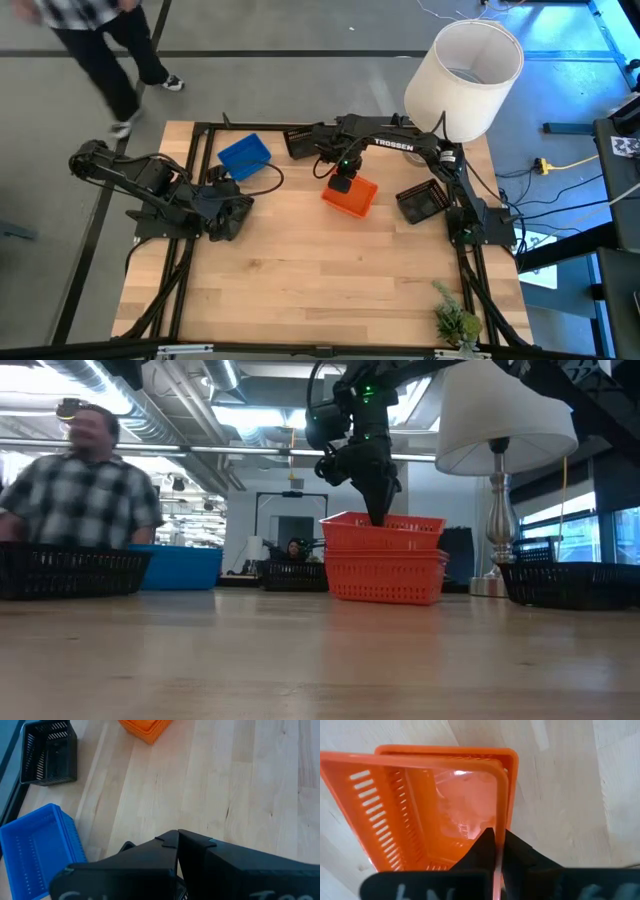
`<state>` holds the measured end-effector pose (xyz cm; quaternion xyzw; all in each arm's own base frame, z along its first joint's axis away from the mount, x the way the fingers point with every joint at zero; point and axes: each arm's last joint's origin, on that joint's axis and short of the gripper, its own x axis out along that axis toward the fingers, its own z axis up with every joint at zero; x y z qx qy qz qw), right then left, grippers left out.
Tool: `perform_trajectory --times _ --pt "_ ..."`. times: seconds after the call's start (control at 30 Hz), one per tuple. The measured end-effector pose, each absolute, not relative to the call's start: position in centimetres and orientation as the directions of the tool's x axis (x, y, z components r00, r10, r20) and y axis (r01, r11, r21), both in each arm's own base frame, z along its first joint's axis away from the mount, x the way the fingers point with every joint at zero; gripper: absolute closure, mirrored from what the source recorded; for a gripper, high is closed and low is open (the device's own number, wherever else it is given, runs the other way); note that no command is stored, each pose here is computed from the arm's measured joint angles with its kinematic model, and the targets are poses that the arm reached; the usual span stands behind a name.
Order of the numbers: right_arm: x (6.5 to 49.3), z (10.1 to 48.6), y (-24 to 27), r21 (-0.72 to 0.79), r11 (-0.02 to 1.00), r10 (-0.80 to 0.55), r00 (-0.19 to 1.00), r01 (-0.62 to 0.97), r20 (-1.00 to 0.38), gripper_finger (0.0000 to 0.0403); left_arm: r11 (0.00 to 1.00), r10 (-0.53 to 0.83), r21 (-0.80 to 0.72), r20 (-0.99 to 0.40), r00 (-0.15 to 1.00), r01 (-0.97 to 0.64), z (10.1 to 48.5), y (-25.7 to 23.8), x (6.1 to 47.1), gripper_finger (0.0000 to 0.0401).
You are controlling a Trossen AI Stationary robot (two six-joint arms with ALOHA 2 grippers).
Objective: Stack baskets by color
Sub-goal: Stack the bottom orange bin on top of the top orange bin, then stack the top black bin on top of the bottom left black bin
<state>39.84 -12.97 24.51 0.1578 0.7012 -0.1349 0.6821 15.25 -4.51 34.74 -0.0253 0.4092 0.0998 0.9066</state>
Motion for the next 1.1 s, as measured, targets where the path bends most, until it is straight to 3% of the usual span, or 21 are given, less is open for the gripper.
perform_trajectory --times 0.17,0.53,0.8,1.1 --pt "39.9 24.5 -13.0 0.026 0.911 0.037 -0.018 0.412 -0.999 0.0378 0.979 0.16 0.036 -0.747 0.645 -0.202 34.7 -4.5 15.3 0.0401" --pt "39.6 24.5 -12.6 0.02 0.898 0.048 -0.052 0.44 -0.997 0.0294 0.979 0.16 0.036 -0.747 0.645 -0.201 34.7 -4.5 15.3 0.0401" --pt "39.2 25.7 -12.1 -0.007 0.888 0.045 -0.1 0.46 -0.994 0.0289 0.979 0.16 0.037 -0.747 0.645 -0.201 34.7 -4.5 15.3 0.0401" --pt "39.8 29.3 -10.2 -0.003 0.935 -0.012 0.025 0.355 -1.0 0.0289 0.949 0.288 0.119 -0.696 0.657 -0.29 34.9 -4.0 15.4 0.0401"
